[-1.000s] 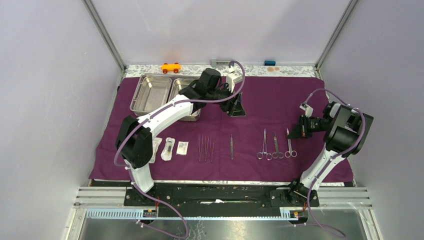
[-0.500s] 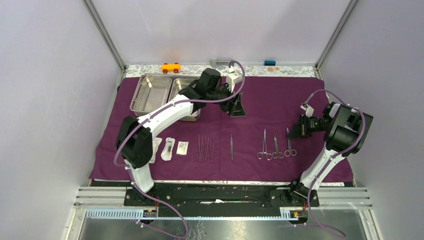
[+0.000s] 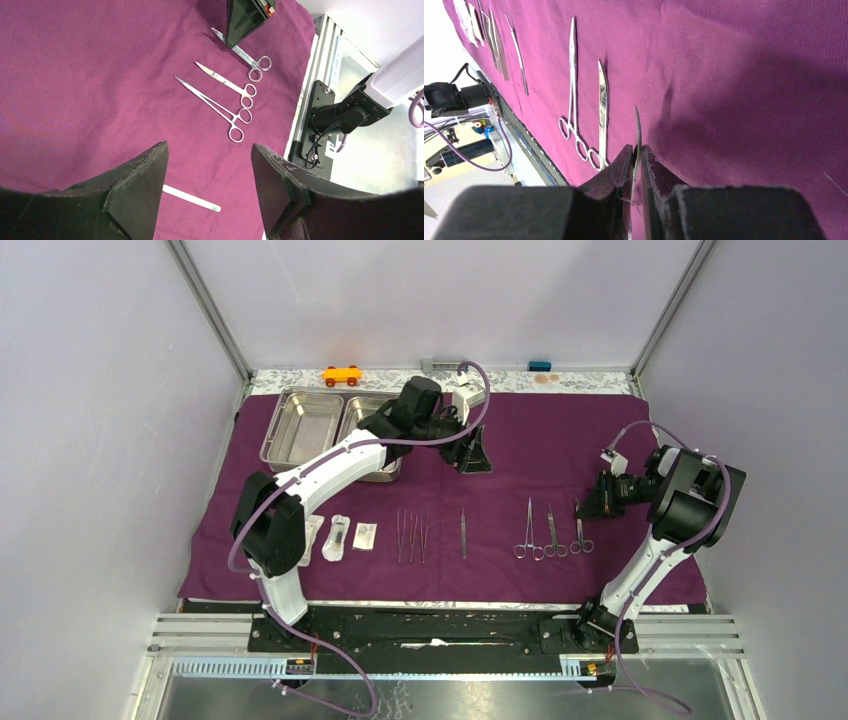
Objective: Open and lay out the surgical kit
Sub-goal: Place the medical item in the surgical kit, then pick up the medical item from the container.
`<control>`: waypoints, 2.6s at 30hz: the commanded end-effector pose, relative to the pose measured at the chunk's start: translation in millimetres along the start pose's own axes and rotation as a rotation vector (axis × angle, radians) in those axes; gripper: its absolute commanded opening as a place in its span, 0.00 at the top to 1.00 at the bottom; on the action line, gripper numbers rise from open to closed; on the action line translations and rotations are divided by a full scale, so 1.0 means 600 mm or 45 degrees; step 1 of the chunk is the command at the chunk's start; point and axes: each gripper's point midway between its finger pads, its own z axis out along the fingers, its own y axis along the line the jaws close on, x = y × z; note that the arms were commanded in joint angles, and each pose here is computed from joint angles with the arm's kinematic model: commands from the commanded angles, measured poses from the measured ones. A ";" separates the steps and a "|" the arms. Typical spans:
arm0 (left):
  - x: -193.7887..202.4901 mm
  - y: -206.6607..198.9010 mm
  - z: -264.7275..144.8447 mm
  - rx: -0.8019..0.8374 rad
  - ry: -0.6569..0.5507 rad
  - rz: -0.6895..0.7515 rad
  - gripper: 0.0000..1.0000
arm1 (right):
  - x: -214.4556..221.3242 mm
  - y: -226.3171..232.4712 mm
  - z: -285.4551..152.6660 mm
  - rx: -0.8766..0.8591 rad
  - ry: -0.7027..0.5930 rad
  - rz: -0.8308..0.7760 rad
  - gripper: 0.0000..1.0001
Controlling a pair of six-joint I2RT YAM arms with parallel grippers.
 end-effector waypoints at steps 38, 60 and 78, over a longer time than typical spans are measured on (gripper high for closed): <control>-0.005 0.458 -0.315 -1.109 -0.175 -0.253 0.14 | -0.141 0.110 -0.055 0.334 -0.362 -0.440 0.40; 0.143 0.584 -0.299 -1.229 0.239 -0.376 0.35 | -0.165 0.184 -0.018 0.235 -0.475 -0.610 0.40; 0.204 0.591 -0.260 -1.142 0.286 -0.526 0.32 | -0.152 0.174 -0.011 0.246 -0.452 -0.618 0.40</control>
